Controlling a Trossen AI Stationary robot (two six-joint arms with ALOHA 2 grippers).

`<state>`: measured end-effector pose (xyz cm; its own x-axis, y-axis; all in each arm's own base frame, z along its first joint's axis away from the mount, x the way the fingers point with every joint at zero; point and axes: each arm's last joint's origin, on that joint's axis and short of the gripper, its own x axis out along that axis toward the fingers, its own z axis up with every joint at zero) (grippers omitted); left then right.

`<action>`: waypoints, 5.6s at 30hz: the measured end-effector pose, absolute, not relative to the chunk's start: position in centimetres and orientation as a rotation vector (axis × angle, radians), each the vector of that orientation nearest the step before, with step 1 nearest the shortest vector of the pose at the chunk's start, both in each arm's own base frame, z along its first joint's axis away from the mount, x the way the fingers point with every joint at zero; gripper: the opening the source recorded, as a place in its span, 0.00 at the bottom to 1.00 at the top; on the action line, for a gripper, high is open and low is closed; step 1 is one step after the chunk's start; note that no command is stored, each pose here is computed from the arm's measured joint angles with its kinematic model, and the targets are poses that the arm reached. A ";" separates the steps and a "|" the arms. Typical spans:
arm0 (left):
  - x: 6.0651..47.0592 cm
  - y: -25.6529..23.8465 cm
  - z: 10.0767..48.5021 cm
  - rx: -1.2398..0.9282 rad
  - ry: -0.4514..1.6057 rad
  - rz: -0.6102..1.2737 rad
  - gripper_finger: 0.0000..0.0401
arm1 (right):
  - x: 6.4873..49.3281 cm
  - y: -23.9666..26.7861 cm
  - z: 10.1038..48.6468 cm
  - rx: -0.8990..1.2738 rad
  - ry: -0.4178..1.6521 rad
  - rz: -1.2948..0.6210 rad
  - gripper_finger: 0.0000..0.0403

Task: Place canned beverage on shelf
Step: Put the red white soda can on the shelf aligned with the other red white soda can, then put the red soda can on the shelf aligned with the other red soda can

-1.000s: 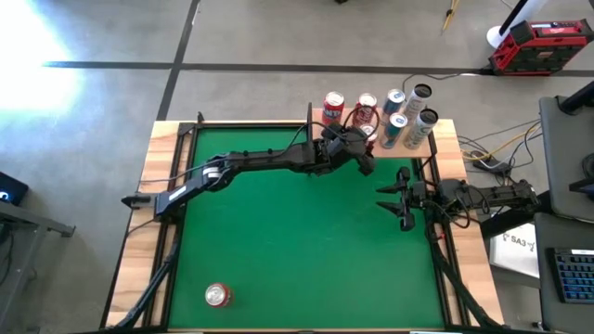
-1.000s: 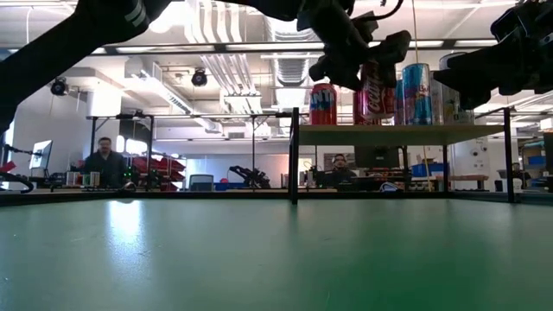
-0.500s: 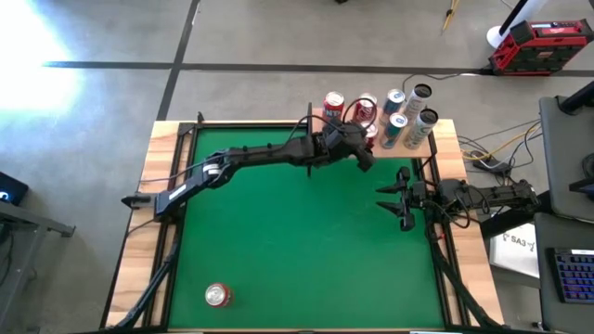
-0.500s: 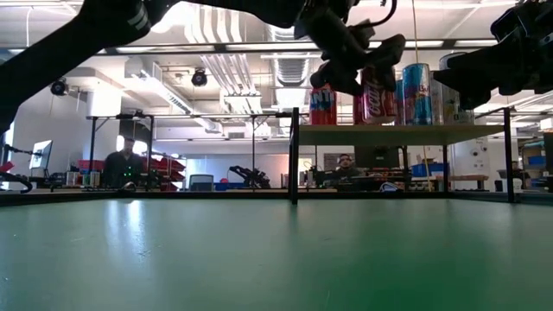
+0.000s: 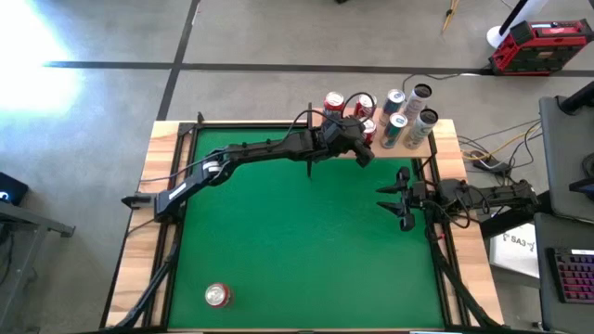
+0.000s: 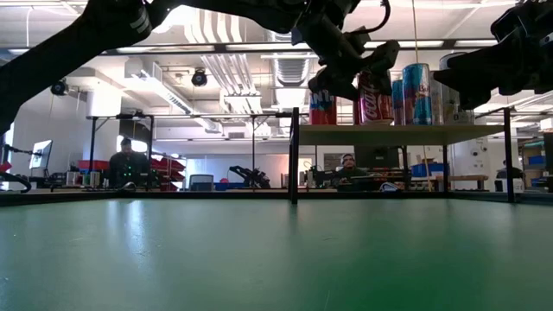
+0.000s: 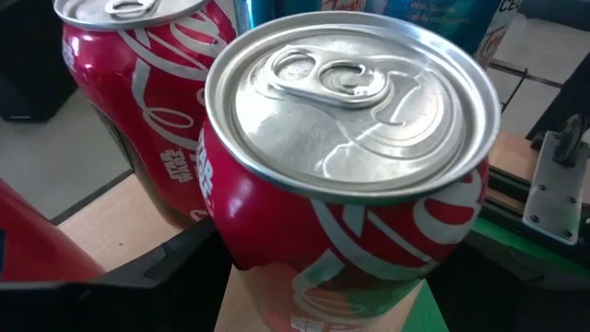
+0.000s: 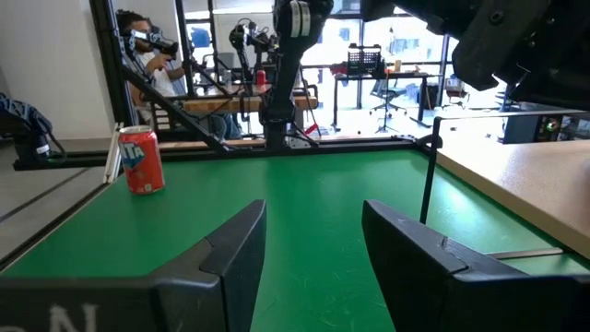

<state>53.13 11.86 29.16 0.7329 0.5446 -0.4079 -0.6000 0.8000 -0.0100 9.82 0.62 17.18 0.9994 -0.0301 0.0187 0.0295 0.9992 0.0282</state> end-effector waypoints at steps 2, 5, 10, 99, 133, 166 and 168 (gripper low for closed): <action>53.1 11.9 29.1 -0.148 0.404 0.623 0.72 | 9.8 0.6 17.2 0.028 -0.019 -0.030 0.43; 53.2 11.9 29.1 -0.146 0.409 0.604 0.72 | 9.8 0.6 17.2 0.028 -0.019 -0.030 0.43; 53.1 12.0 29.1 -0.138 0.421 0.585 0.72 | 9.8 0.6 17.2 0.028 -0.019 -0.030 0.43; 38.9 2.3 34.6 -0.924 0.806 1.250 0.80 | 9.8 0.6 17.2 0.028 -0.019 -0.029 0.43; 19.8 -12.8 26.6 -1.805 1.155 1.533 0.73 | 9.8 0.6 17.2 0.028 -0.018 -0.030 0.43; 23.1 -26.9 24.8 -1.698 0.970 1.841 0.74 | 9.8 0.6 17.2 0.028 -0.018 -0.030 0.43; 23.2 -26.9 24.8 -1.706 0.974 1.834 0.77 | 9.8 0.6 17.2 0.028 -0.018 -0.030 0.43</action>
